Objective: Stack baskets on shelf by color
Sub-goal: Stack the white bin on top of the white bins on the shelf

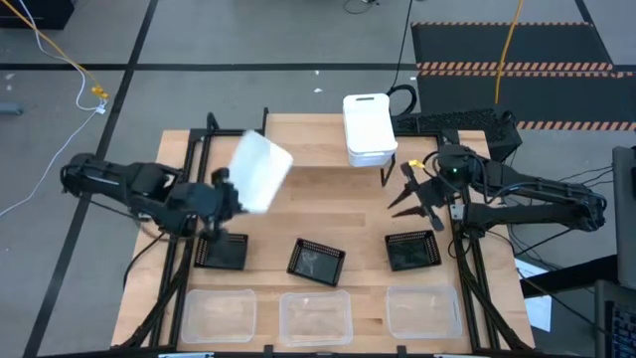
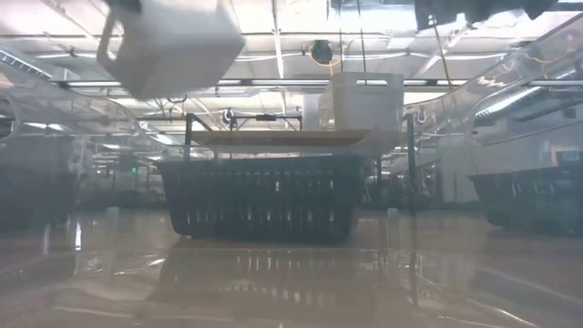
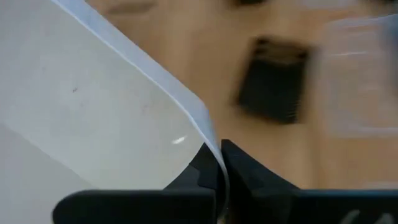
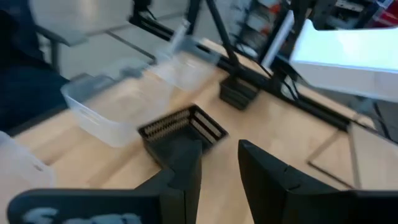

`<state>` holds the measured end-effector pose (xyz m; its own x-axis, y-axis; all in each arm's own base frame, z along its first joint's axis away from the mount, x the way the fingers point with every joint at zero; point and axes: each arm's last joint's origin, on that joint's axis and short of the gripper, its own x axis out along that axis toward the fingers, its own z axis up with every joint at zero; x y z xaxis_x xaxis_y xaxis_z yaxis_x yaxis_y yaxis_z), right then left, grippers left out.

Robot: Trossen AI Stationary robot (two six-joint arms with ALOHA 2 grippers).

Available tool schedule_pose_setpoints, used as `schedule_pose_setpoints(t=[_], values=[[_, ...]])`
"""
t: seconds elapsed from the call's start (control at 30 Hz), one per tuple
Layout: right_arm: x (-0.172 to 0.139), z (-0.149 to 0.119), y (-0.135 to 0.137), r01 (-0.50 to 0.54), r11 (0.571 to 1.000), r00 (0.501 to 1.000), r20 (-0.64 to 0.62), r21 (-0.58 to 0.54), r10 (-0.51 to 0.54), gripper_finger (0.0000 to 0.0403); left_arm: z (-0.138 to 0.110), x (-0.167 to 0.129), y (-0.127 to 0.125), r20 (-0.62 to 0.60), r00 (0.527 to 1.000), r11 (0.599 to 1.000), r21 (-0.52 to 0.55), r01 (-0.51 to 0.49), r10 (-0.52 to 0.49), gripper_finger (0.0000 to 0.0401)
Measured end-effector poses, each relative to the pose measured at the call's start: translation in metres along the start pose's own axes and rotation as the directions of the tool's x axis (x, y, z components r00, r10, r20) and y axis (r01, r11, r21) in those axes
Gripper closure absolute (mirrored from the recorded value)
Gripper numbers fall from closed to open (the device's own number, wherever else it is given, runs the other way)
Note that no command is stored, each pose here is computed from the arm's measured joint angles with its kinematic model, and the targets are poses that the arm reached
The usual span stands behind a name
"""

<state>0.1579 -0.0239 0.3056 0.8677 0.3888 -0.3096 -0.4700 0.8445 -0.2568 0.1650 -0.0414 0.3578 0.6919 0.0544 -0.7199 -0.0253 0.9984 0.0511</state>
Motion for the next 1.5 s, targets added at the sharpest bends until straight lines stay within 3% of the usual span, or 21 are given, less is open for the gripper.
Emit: schedule_pose_setpoints(t=[0.07, 0.17, 0.33, 0.4, 0.5, 0.67, 0.87, 1.0, 1.2, 1.4, 1.5], values=[[0.001, 0.002, 0.001, -0.026, 1.000, 0.999, 0.023, -0.011, 0.027, 0.0297, 0.004, -0.005, -0.013, 0.047, 0.992, 0.991, 0.071, 0.116, -0.120, 0.0396], [0.009, 0.006, 0.002, -0.069, 0.997, 0.996, 0.061, -0.038, 0.071, 0.0282, 0.007, -0.009, -0.033, 0.101, 0.952, 0.936, 0.238, 0.257, -0.287, 0.0396], [0.037, 0.009, 0.007, -0.119, 0.987, 0.980, 0.148, -0.112, 0.135, 0.0239, 0.022, 0.003, -0.064, 0.140, 0.833, 0.784, 0.450, 0.428, -0.535, 0.0397], [0.045, 0.015, 0.007, -0.090, 0.989, 0.977, 0.184, -0.119, 0.111, 0.0221, 0.029, 0.015, -0.076, 0.130, 0.779, 0.715, 0.511, 0.477, -0.613, 0.0397], [0.052, 0.022, 0.009, -0.061, 0.987, 0.968, 0.232, -0.146, 0.094, 0.0199, 0.033, 0.040, -0.089, 0.053, 0.751, 0.641, 0.563, 0.522, -0.658, 0.0397], [0.062, 0.024, 0.007, -0.038, 0.985, 0.961, 0.264, -0.166, 0.081, 0.0181, 0.038, 0.090, -0.099, -0.016, 0.764, 0.621, 0.572, 0.536, -0.645, 0.0397], [0.083, 0.011, 0.005, -0.139, 0.984, 0.964, 0.213, -0.115, 0.161, 0.0179, 0.047, 0.129, -0.089, -0.034, 0.699, 0.563, 0.566, 0.602, -0.714, 0.0397], [0.094, 0.004, 0.005, -0.182, 0.977, 0.962, 0.186, -0.112, 0.200, 0.0179, 0.054, 0.145, -0.073, -0.014, 0.631, 0.531, 0.527, 0.664, -0.775, 0.0398], [0.097, 0.000, 0.005, -0.192, 0.974, 0.962, 0.172, -0.118, 0.211, 0.0179, 0.060, 0.157, -0.063, -0.002, 0.499, 0.421, 0.534, 0.733, -0.866, 0.0398], [0.103, -0.002, 0.009, -0.349, 0.935, 0.910, 0.214, -0.062, 0.354, 0.0179, 0.059, 0.168, -0.056, -0.005, 0.505, 0.425, 0.532, 0.733, -0.863, 0.0396], [0.110, -0.005, 0.011, -0.373, 0.927, 0.906, 0.200, -0.039, 0.373, 0.0179, 0.061, 0.171, -0.050, 0.015, 0.515, 0.442, 0.534, 0.721, -0.857, 0.0398]])
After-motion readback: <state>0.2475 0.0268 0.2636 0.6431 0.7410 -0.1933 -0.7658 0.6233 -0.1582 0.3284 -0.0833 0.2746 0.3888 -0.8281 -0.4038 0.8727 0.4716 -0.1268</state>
